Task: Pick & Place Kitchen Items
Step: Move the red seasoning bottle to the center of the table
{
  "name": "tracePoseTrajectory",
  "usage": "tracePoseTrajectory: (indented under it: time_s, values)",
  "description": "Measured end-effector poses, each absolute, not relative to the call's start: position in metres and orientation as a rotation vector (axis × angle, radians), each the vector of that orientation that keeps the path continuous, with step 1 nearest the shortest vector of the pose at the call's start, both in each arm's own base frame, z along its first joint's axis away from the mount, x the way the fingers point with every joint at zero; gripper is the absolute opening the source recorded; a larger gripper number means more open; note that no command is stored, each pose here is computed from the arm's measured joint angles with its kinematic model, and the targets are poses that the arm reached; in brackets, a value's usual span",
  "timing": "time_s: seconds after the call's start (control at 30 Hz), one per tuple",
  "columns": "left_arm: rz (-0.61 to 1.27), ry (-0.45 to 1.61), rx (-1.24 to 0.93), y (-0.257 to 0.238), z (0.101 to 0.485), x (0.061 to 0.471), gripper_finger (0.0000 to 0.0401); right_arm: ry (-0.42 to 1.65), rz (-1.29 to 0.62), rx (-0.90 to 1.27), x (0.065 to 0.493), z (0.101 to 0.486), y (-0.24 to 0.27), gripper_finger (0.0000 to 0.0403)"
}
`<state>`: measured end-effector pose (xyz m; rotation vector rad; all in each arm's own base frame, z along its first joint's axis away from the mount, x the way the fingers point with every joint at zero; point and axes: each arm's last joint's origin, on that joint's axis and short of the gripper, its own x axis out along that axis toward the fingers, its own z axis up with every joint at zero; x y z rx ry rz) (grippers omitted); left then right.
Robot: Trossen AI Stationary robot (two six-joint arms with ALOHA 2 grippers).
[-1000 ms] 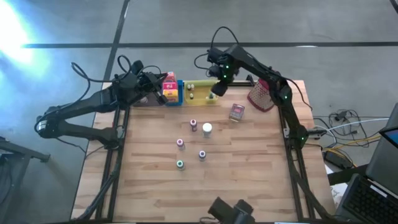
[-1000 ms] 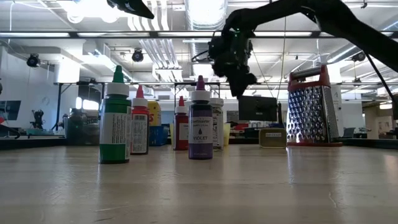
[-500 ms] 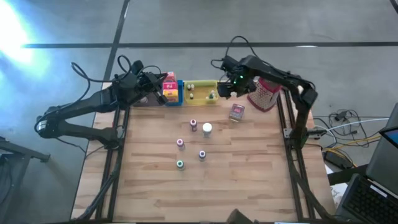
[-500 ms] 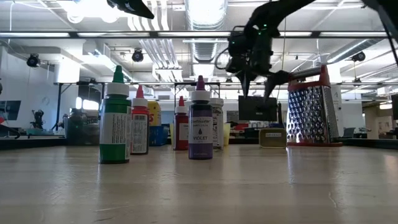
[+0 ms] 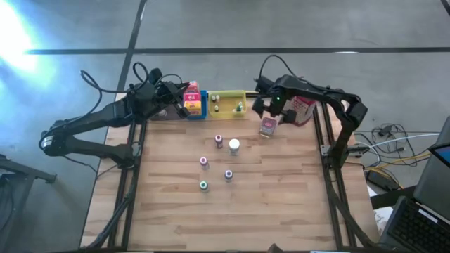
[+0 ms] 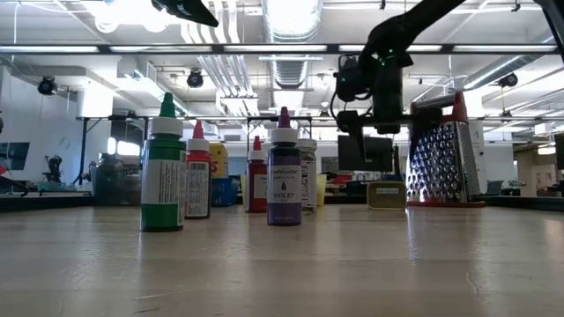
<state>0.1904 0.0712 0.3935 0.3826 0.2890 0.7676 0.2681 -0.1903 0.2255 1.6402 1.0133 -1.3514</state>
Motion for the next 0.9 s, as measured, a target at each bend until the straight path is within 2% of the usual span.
tracePoseTrajectory:
  time_s: [0.4,0.67,0.9]
  values:
    - [0.768,0.289,0.383,0.071,0.393,0.190,0.0022,0.975,-1.342,1.648,0.270,0.217,-0.190,0.0399]
    - [0.768,0.289,0.383,0.071,0.393,0.190,0.0022,0.896,-1.463,1.474,0.265,0.199,-0.193,0.0400]
    - [0.768,0.289,0.383,0.071,0.393,0.190,0.0022,0.835,-1.464,1.501,0.265,0.191,-0.196,0.0400]
